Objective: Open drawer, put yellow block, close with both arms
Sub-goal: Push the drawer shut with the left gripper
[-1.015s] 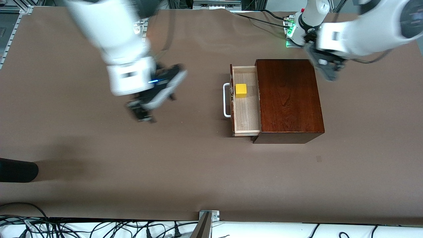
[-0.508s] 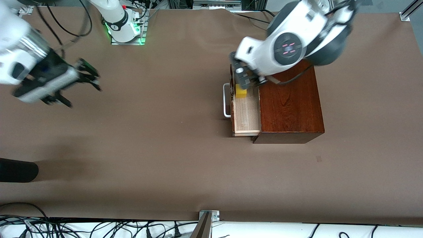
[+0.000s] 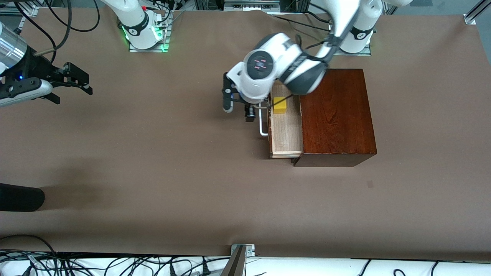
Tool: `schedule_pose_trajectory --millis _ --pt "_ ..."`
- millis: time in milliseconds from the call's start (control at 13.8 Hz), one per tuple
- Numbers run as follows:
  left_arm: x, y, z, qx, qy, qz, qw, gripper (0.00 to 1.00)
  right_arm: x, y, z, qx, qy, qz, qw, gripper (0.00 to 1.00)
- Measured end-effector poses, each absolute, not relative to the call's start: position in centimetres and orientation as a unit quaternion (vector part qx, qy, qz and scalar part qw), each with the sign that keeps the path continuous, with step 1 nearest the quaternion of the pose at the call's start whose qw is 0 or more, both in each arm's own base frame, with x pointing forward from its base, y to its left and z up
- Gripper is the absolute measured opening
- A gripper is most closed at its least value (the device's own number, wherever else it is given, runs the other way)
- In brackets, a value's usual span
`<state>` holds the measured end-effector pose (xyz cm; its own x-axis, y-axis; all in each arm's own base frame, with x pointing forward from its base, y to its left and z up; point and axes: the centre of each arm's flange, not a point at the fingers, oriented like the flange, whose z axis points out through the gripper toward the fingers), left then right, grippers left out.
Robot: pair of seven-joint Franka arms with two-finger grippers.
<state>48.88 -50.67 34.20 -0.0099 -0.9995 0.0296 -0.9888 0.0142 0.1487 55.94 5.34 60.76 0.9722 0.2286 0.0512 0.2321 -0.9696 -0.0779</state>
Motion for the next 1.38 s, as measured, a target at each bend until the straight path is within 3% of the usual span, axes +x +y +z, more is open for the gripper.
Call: schedule_pose_trajectory --millis 435,943,1378 --pt "51.0 -47.9 28.6 0.708 -0.699 -0.089 0.037 1.00 56.9 4.9 59.3 -0.995 -0.098 -0.009 0.008 1.00" --pt "52.8 -42.6 28.8 0.715 -0.675 -0.179 0.032 1.00 57.4 3.7 59.6 -0.996 -0.089 -0.014 -0.008 1.00" --pt "53.3 -40.2 28.5 0.703 -0.675 -0.223 -0.013 1.00 57.7 3.7 59.0 -0.996 -0.088 -0.010 -0.009 1.00"
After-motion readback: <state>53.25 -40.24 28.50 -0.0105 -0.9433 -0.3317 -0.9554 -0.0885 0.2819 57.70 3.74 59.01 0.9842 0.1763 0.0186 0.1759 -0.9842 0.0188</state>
